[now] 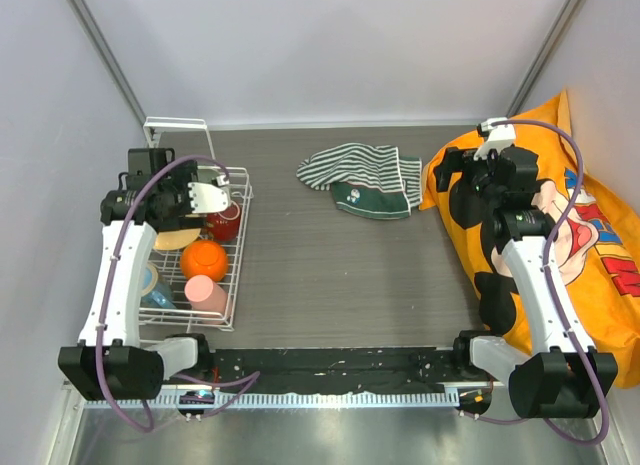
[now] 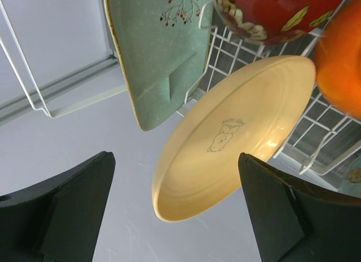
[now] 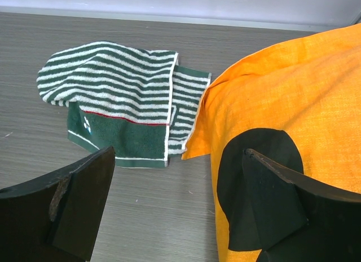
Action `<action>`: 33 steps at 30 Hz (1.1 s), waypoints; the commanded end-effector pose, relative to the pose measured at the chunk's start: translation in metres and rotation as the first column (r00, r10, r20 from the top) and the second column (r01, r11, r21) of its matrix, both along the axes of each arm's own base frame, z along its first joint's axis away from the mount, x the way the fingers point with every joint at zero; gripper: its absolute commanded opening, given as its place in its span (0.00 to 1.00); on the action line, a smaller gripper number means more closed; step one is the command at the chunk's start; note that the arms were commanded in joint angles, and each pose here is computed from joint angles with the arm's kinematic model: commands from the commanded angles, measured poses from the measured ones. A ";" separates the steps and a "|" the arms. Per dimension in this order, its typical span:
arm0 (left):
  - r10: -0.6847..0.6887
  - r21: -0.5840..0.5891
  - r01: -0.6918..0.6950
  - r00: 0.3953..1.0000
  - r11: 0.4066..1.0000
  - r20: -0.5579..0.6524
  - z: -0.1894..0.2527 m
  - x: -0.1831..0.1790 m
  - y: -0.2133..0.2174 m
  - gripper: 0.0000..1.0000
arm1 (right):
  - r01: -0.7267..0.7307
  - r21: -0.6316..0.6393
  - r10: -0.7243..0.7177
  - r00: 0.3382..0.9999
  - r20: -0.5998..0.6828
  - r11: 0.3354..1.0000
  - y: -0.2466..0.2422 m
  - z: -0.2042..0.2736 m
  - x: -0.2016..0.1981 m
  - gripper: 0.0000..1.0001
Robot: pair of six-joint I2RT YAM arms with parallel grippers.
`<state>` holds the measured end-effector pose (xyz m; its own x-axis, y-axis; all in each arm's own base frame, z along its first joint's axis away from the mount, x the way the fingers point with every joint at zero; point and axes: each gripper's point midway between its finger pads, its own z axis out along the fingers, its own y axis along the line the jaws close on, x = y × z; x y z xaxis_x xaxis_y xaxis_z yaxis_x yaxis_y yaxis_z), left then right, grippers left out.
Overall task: Unload the mixed dishes from the dish rack
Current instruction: Pick up the plate from the dish rack.
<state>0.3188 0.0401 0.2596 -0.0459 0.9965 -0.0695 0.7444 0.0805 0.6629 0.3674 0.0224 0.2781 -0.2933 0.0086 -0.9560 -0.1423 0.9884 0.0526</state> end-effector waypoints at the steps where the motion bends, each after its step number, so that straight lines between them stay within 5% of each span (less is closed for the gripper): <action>1: 0.020 0.049 -0.023 0.998 0.999 0.064 0.007 0.022 0.018 0.96 | -0.016 -0.004 0.016 0.998 0.065 1.000 0.002 0.025 0.004 0.99; 14: 0.053 0.133 -0.062 0.996 0.989 0.068 -0.003 0.040 0.041 0.77 | -0.019 -0.006 0.020 0.998 0.053 1.000 0.003 0.021 0.006 0.99; 25: 0.049 0.158 -0.061 0.995 0.986 0.082 -0.003 0.041 0.044 0.39 | -0.016 -0.011 0.017 0.998 0.052 1.000 0.002 0.020 0.007 0.99; 33: 0.030 0.161 -0.051 0.991 0.986 0.131 0.014 0.035 0.041 0.26 | -0.015 -0.013 0.016 0.999 0.048 1.000 0.001 0.019 0.007 0.99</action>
